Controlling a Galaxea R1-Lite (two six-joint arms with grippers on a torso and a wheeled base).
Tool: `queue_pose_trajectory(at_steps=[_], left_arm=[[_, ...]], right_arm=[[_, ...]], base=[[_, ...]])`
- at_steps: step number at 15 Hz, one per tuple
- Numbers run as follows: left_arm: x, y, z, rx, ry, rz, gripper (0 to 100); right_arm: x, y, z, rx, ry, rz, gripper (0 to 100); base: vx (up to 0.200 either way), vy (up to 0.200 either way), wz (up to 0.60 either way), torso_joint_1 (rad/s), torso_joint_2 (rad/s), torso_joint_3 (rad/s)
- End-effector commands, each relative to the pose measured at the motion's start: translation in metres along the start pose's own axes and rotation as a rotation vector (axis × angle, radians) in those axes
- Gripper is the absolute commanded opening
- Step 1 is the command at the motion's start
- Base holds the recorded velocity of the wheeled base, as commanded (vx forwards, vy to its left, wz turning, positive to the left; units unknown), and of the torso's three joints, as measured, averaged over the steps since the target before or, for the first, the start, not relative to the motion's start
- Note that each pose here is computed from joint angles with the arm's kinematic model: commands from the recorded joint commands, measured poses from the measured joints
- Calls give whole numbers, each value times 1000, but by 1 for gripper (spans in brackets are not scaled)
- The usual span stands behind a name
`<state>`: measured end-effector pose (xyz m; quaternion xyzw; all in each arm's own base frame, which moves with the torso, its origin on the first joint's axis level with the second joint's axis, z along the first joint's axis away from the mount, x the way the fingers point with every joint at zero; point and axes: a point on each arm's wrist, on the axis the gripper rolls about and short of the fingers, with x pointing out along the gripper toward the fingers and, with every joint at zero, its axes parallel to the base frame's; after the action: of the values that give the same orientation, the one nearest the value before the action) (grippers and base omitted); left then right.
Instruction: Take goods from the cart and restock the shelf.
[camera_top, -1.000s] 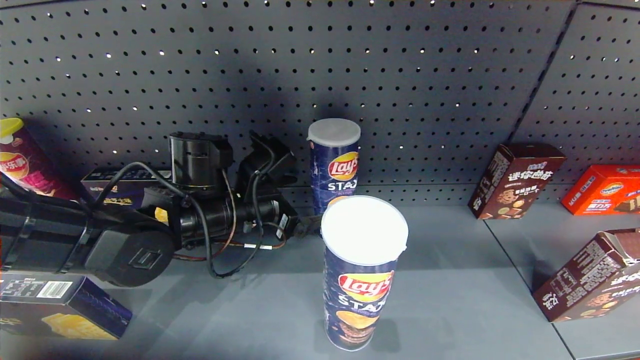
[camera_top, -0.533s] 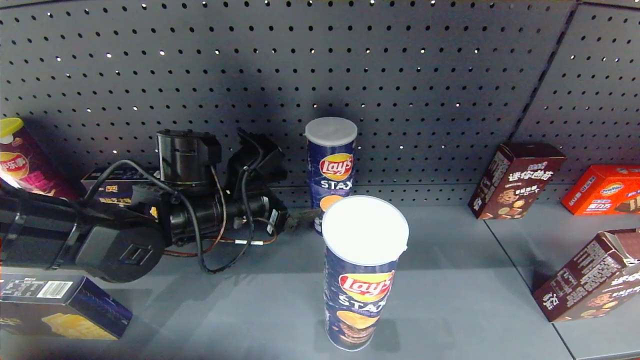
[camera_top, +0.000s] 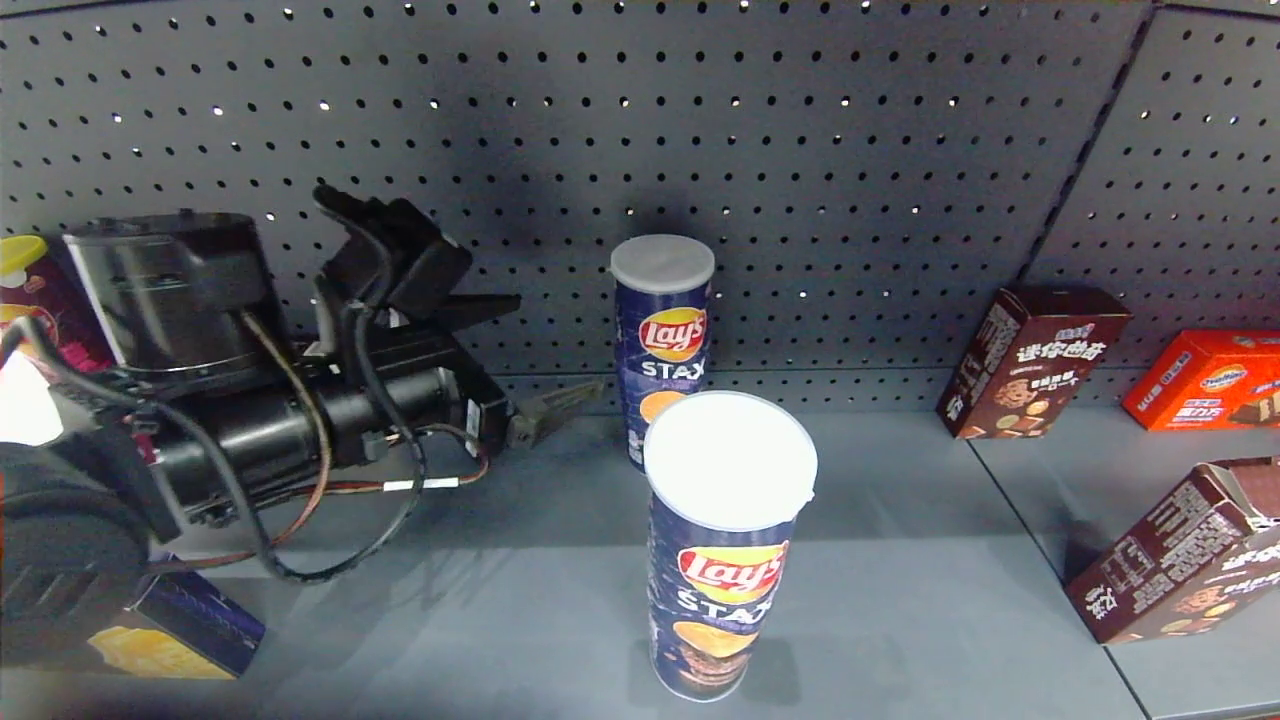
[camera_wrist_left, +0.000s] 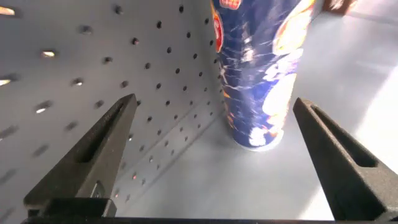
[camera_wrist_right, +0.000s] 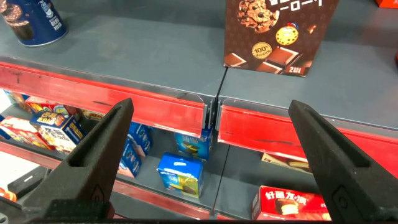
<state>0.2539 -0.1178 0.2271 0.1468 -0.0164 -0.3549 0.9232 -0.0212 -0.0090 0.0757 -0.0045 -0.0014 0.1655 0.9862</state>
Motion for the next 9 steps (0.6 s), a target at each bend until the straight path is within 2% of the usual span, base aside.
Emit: queue_pose_trajectory(at_steps=[1, 4, 6, 9], left_arm=[[-61, -18, 12, 6, -58, 17, 100], [-90, -26, 11, -2, -75, 65, 100], [-113, -31, 18, -20, -125, 109, 100], [-151, -44, 18, -6, -195, 132, 100]], right_arm=[[0, 0, 0, 0, 1, 0, 100], [0, 0, 0, 0, 0, 0, 100], [0, 0, 0, 0, 1, 0, 100], [0, 0, 0, 0, 1, 0, 100]], base=[[0, 0, 0, 0, 0, 0], [0, 0, 0, 0, 0, 0], [0, 0, 0, 0, 0, 0], [0, 0, 0, 0, 0, 0]])
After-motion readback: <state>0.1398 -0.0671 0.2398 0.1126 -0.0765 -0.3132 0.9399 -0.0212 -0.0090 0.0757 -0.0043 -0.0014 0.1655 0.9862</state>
